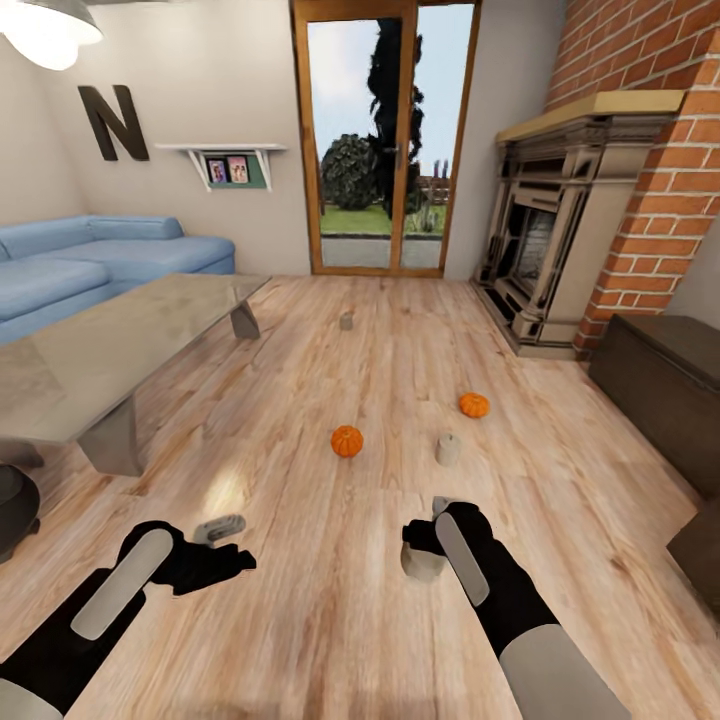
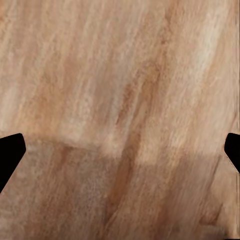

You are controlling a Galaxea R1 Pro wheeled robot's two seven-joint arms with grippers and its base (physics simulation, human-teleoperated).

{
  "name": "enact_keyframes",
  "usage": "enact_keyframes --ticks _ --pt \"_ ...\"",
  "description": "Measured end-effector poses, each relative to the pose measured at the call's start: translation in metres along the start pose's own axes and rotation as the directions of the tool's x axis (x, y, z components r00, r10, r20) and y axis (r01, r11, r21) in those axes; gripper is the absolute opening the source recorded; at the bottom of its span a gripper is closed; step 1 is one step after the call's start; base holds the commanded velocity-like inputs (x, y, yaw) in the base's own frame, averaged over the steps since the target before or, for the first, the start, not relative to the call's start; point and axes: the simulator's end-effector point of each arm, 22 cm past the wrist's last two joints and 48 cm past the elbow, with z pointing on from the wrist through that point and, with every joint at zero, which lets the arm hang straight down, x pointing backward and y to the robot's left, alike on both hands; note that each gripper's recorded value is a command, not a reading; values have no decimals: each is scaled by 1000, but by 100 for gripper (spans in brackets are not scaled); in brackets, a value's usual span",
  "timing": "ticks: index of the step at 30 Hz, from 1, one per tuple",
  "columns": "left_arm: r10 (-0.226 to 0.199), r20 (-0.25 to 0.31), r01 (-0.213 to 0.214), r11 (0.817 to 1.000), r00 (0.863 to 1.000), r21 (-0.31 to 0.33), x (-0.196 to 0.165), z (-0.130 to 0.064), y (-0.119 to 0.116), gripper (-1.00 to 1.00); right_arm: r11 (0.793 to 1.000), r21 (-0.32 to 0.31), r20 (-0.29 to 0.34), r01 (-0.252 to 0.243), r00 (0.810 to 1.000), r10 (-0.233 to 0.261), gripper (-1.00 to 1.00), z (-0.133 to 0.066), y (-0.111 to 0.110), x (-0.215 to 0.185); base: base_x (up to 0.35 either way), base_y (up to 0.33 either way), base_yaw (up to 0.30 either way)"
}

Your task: Place each of the two pumpkins and all three candles from the living room inside a cabinet in the living room (use any cabinet), then make sure every cabinet is closed, and position the cauldron so it is next to a table in the living room.

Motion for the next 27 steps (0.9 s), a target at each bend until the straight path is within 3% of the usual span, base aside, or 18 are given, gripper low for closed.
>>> enact_keyframes --ticks 27 --pt "24 103 -28 999 994 42 -22 -49 -24 100 1000 -18 103 3 995 -1 -100 -52 9 -33 0 0 -279"
